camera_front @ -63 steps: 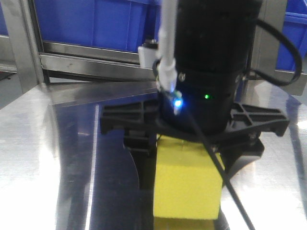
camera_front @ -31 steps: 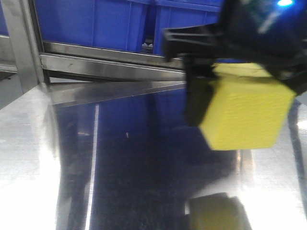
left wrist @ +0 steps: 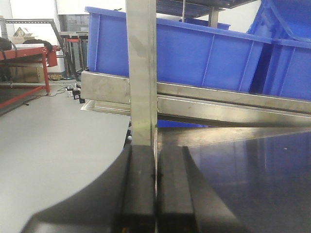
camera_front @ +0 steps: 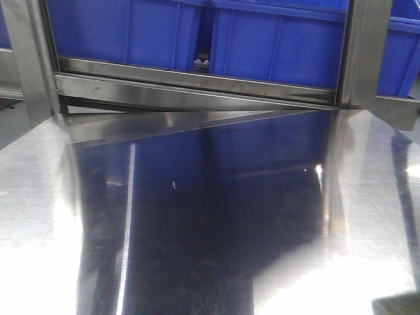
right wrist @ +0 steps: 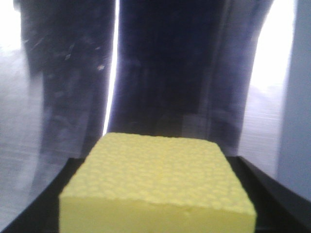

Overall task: Place yellow foam block on left shelf second layer
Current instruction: 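Lift the yellow foam block off the table with the right gripper, then hold the block in the right gripper and back away from the table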

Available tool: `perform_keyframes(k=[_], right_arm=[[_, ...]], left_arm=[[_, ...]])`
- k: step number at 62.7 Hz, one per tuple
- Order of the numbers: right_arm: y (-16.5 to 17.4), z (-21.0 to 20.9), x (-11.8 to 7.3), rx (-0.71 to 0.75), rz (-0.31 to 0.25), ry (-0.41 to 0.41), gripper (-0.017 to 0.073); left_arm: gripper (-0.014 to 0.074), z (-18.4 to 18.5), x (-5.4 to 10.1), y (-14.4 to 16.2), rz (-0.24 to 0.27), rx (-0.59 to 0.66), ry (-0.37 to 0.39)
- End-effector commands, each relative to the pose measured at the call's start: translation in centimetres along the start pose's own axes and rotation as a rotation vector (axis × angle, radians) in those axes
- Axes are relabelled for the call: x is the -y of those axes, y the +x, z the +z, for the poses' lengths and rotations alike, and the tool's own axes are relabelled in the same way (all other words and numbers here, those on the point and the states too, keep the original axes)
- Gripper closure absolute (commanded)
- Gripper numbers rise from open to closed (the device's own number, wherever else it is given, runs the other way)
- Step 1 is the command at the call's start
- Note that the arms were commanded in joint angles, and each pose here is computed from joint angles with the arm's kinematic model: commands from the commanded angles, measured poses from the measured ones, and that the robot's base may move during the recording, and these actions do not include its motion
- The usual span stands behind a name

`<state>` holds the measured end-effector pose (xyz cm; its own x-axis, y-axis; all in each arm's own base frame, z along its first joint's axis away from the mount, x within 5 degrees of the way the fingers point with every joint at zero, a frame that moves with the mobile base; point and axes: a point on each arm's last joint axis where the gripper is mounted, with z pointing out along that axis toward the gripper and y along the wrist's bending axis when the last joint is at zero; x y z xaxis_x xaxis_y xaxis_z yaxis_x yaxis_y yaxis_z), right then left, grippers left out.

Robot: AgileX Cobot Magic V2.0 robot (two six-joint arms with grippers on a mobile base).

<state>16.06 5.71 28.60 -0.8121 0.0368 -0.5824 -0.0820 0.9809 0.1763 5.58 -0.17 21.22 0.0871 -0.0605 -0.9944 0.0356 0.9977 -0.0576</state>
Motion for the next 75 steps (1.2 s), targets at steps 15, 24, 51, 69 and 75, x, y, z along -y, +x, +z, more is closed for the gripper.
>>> perform_keyframes(k=[15,24,51,69,75], right_arm=[[1.3,-3.1,3.7,0.364,-0.017,0.079,0.0063],[2.3,-4.1,3.9,0.518,-0.02,0.068,0.0063],[5.7,-6.5,4.0,0.91,-0.059,0.018,0.0063],[7.2,-7.6,4.1,1.011,-0.156,0.071,0.0063],[7.4,-7.9,4.1,1.032,-0.159,0.071,0.0063]], left_arm=[[0.047,-0.1,0.0,0.1,-0.009,0.072,0.002],[0.047,-0.1,0.0,0.1,-0.009,0.072,0.002],[0.047,-0.1,0.0,0.1,-0.009,0.072,0.002],[0.047,-0.1,0.0,0.1,-0.009,0.072,0.002],[0.047,-0.1,0.0,0.1,-0.009,0.072,0.002]])
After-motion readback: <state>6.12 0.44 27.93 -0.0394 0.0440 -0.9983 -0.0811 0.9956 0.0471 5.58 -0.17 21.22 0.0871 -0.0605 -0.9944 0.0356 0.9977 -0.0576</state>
